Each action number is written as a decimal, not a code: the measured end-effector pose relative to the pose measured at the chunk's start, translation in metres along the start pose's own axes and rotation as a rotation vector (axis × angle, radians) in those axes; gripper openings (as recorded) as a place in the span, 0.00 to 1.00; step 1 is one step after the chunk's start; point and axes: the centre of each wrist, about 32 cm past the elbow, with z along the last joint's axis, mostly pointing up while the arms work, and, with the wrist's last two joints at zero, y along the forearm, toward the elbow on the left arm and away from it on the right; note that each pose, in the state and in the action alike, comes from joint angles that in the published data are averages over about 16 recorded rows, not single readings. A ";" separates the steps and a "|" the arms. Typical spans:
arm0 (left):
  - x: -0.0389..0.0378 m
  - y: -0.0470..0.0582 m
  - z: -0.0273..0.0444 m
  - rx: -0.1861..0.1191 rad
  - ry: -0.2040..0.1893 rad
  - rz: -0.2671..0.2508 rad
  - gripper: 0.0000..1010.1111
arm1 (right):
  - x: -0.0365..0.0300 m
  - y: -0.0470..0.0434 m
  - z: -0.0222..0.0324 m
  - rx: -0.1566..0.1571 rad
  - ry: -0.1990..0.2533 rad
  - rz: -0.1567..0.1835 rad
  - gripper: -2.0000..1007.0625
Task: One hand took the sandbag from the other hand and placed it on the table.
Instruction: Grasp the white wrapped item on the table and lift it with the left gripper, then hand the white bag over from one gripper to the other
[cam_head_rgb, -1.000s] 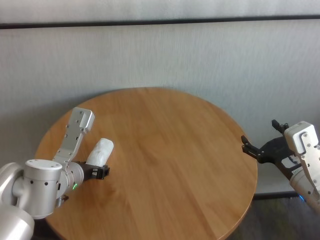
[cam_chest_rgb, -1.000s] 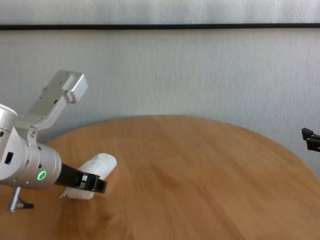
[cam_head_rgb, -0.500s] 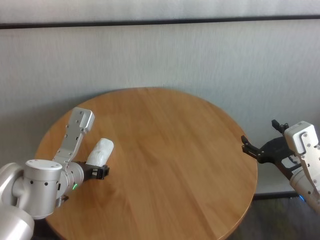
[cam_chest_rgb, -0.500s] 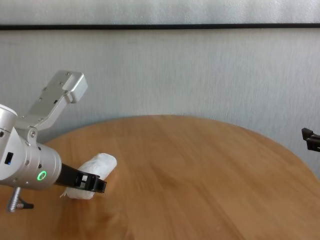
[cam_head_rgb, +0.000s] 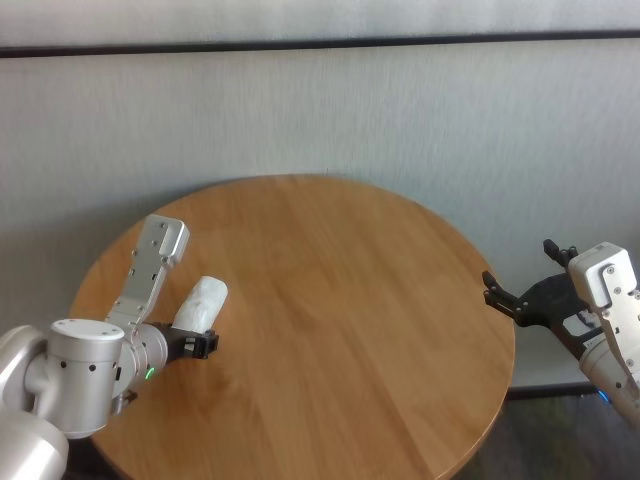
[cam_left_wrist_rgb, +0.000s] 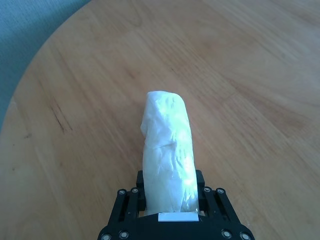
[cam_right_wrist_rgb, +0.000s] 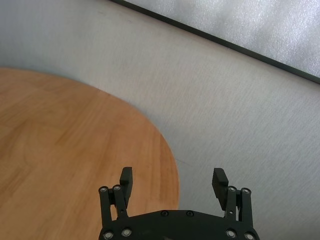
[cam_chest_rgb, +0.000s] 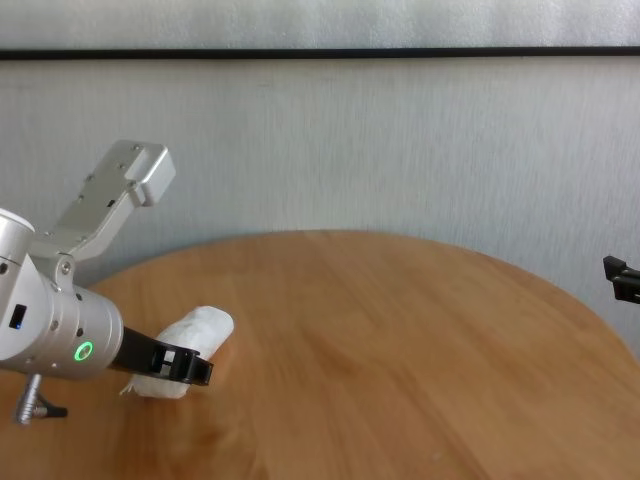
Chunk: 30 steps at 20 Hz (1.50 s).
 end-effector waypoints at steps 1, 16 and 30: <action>0.0001 0.000 -0.0001 -0.002 -0.001 -0.002 0.56 | 0.0000 0.0000 0.0000 0.000 0.000 0.000 1.00; 0.0073 0.018 -0.0027 -0.154 -0.056 -0.113 0.56 | 0.0000 0.0000 0.0000 0.000 0.000 0.000 1.00; 0.0037 0.046 0.0085 -0.356 -0.115 -0.320 0.56 | 0.0000 0.0000 0.0000 0.000 0.000 0.000 1.00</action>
